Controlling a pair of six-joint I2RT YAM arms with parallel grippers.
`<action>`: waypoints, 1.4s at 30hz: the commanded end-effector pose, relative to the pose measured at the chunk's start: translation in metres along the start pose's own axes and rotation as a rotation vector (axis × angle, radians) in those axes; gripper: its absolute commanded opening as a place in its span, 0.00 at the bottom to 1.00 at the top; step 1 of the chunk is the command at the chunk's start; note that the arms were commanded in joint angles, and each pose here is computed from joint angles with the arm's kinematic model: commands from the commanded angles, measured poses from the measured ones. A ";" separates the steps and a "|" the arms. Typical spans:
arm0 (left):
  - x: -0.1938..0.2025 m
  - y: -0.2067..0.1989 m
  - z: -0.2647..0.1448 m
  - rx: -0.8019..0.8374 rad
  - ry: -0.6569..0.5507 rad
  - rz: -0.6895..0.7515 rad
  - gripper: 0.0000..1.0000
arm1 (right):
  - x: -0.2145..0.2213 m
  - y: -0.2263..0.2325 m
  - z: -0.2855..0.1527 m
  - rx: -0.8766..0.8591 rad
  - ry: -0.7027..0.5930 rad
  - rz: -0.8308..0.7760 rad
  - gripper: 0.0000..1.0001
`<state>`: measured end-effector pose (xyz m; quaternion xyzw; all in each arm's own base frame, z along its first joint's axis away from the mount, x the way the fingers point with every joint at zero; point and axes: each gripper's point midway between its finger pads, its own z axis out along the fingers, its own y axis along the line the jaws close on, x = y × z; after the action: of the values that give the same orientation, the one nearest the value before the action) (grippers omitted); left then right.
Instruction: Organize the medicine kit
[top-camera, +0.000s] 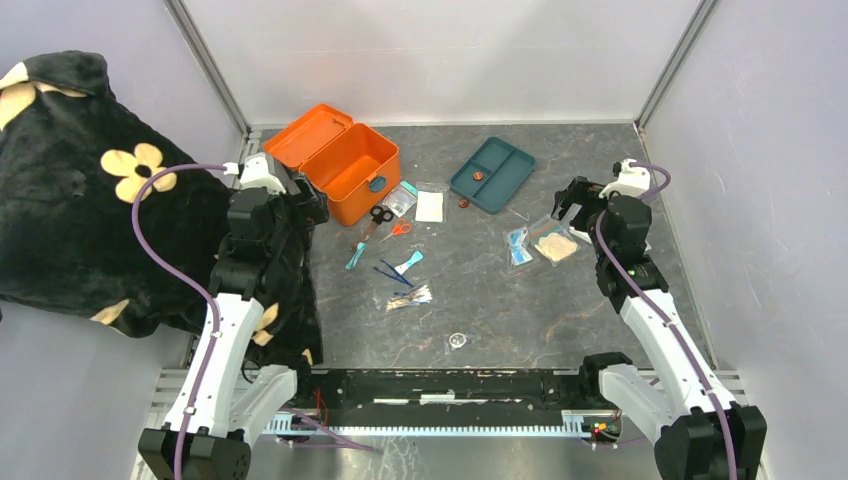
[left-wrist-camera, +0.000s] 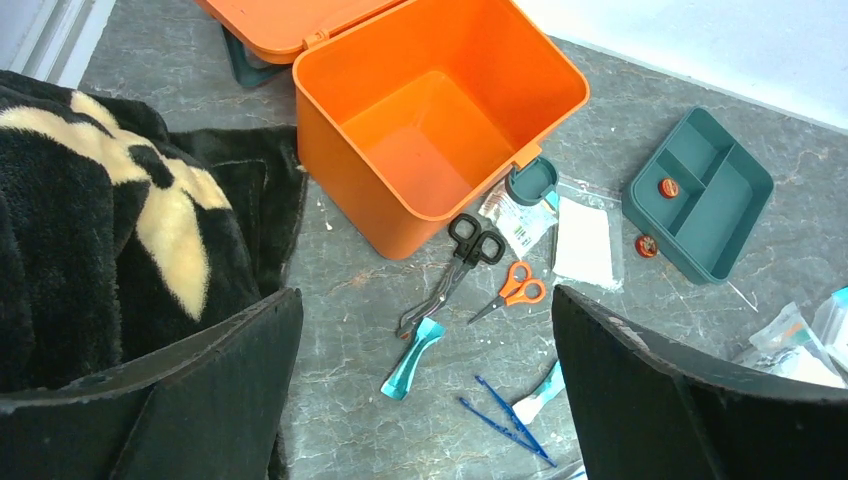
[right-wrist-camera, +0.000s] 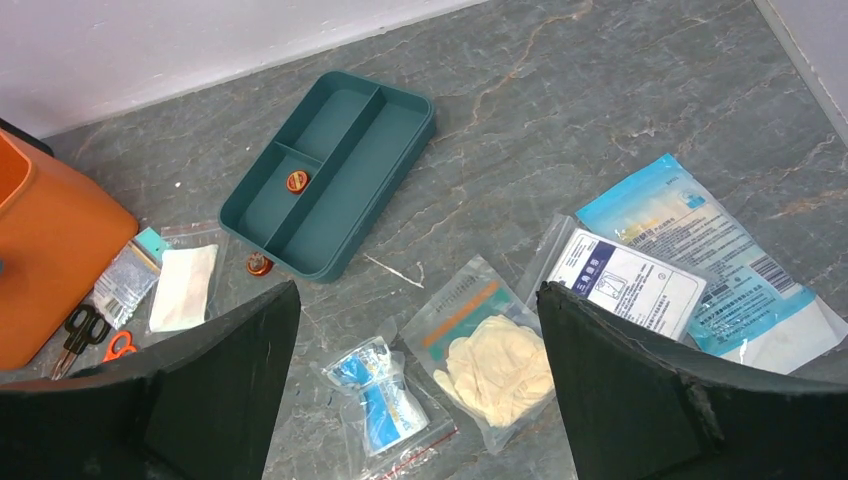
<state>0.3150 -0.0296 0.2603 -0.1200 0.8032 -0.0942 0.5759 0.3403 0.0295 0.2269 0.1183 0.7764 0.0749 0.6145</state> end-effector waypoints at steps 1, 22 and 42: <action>-0.031 -0.003 -0.005 0.001 -0.091 0.022 1.00 | -0.015 -0.001 0.004 0.025 -0.051 0.040 0.95; -0.032 0.013 -0.007 -0.091 -0.107 0.007 1.00 | 0.007 0.032 0.025 -0.145 0.076 0.030 0.95; -0.030 0.009 -0.010 -0.095 -0.111 0.019 1.00 | 0.142 0.057 0.065 -0.156 0.655 -0.533 0.98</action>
<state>0.3111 -0.0140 0.2665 -0.1481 0.7916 -0.0495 0.5907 0.3813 0.1262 0.0963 -0.1357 0.9243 0.0372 0.3549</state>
